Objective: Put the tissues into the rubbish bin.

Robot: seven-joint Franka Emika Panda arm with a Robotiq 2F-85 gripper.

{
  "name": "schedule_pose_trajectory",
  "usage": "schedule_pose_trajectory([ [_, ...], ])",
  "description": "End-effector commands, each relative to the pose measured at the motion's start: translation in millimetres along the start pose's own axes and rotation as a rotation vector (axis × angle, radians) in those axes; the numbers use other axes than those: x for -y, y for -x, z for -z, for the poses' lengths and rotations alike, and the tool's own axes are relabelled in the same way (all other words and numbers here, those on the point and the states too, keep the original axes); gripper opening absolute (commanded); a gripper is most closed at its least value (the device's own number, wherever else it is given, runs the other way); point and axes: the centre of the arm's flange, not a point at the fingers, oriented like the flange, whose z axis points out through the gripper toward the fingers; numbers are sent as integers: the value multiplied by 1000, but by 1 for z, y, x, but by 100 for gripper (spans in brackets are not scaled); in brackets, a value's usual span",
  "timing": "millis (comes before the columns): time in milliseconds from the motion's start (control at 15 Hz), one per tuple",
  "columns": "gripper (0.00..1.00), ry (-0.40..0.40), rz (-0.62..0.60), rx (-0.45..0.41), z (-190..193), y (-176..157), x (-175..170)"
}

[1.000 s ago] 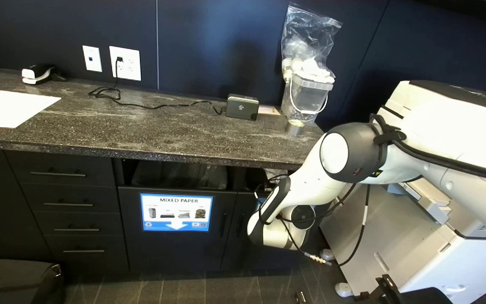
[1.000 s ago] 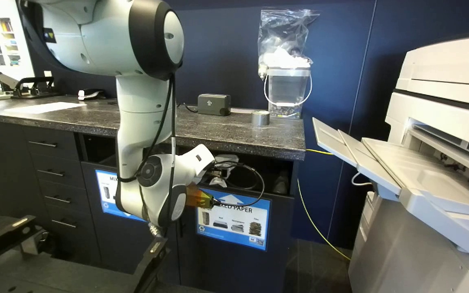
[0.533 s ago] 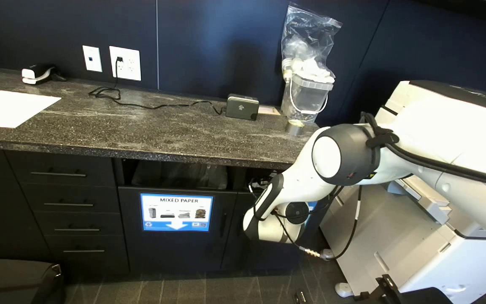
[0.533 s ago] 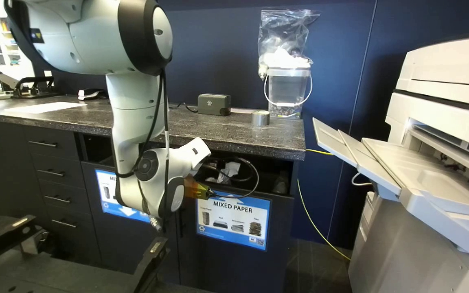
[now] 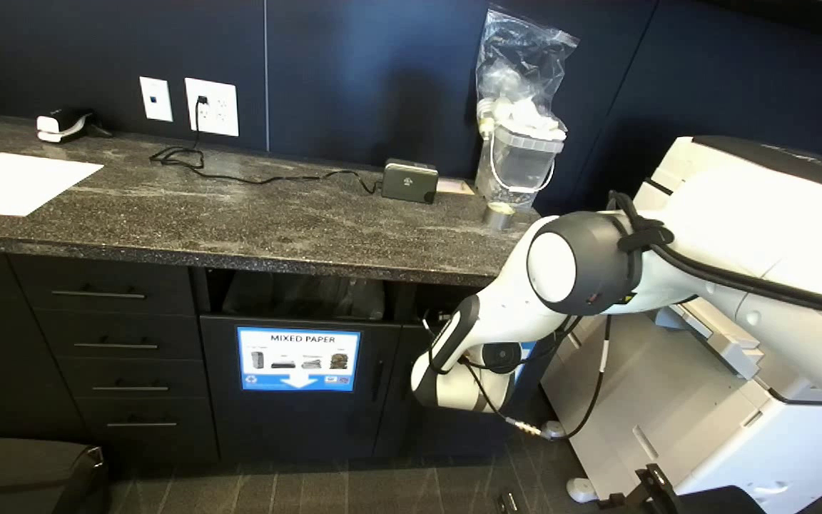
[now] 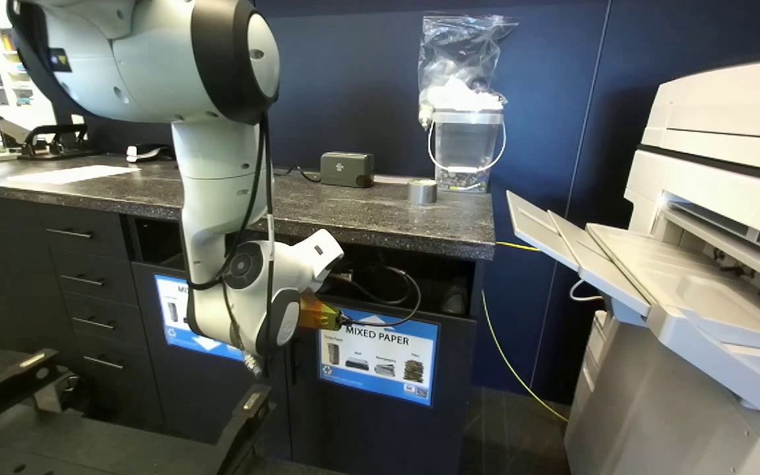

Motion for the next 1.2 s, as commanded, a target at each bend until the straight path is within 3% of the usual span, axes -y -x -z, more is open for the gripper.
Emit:
schedule_pose_trajectory([
  [0,100,7,43,-7,0,-12,-3],
  [333,100,-27,74,-1,18,-43,-17],
  [600,100,-49,112,97,43,-80,-36],
  [1133,100,-104,246,529,95,-137,-72],
])
